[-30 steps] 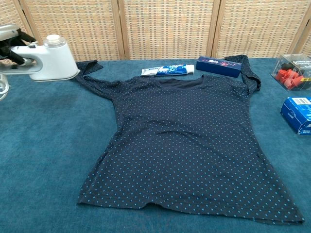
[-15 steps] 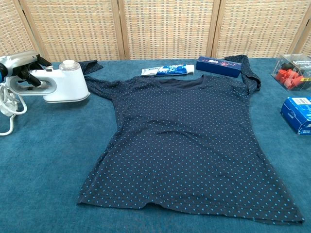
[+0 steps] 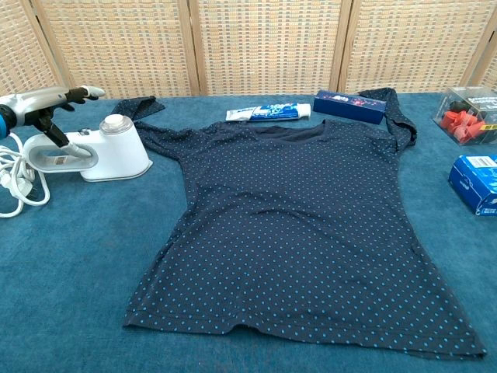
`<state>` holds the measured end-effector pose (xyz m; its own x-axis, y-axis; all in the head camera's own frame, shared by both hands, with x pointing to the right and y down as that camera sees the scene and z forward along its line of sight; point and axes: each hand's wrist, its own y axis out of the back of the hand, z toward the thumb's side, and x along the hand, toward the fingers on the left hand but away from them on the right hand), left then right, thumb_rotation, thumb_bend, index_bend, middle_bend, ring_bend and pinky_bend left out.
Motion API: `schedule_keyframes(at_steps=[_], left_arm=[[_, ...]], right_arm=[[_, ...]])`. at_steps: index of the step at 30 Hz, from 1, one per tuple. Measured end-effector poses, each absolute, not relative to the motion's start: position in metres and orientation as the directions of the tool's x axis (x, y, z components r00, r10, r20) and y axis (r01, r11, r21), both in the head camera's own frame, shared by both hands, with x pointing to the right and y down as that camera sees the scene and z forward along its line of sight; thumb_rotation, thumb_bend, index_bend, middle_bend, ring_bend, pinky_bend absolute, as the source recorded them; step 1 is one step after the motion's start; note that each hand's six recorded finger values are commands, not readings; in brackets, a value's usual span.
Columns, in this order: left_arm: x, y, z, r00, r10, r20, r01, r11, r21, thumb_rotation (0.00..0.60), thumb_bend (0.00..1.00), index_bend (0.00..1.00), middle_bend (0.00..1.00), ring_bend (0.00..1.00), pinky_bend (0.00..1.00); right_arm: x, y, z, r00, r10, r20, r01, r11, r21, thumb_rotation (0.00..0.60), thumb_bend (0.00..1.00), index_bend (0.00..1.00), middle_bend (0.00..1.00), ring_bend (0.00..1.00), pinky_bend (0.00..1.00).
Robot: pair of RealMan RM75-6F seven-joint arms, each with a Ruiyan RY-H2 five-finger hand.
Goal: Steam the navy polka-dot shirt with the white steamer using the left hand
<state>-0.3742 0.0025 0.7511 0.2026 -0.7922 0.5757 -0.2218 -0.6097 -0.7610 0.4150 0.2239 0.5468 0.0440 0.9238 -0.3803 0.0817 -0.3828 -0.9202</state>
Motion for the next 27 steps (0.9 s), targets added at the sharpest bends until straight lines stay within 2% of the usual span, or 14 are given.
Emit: schedule_keyframes(at_steps=[8, 14, 22, 27], left_arm=[[-0.391, 0.011, 0.724, 0.245, -0.816, 0.523, -0.29, -0.576, -0.764, 0.6, 0.0, 0.0, 0.0, 0.0, 0.0], [-0.408, 0.032, 0.691, 0.271, -0.833, 0.482, -0.321, -0.55, -0.771, 0.6, 0.0, 0.0, 0.0, 0.0, 0.0], [-0.425, 0.086, 0.632, 0.238, -0.878, 0.415, -0.244, -0.468, -0.85, 0.6, 0.0, 0.0, 0.0, 0.0, 0.0], [-0.437, 0.131, 0.584, 0.147, -0.922, 0.359, -0.162, -0.38, -0.911, 0.6, 0.0, 0.0, 0.0, 0.0, 0.0]], right_arm=[[0.41, 0.227, 0.541, 0.066, 0.927, -0.369, 0.09, -0.374, -0.923, 0.6, 0.0, 0.09, 0.0, 0.0, 0.0], [0.409, 0.228, 0.537, 0.073, 0.93, -0.36, 0.094, -0.366, -0.926, 0.6, 0.0, 0.09, 0.0, 0.0, 0.0], [0.409, 0.229, 0.536, 0.077, 0.932, -0.355, 0.105, -0.362, -0.926, 0.6, 0.0, 0.09, 0.0, 0.0, 0.0], [0.41, 0.229, 0.532, 0.081, 0.934, -0.348, 0.12, -0.356, -0.927, 0.6, 0.0, 0.09, 0.0, 0.0, 0.0]])
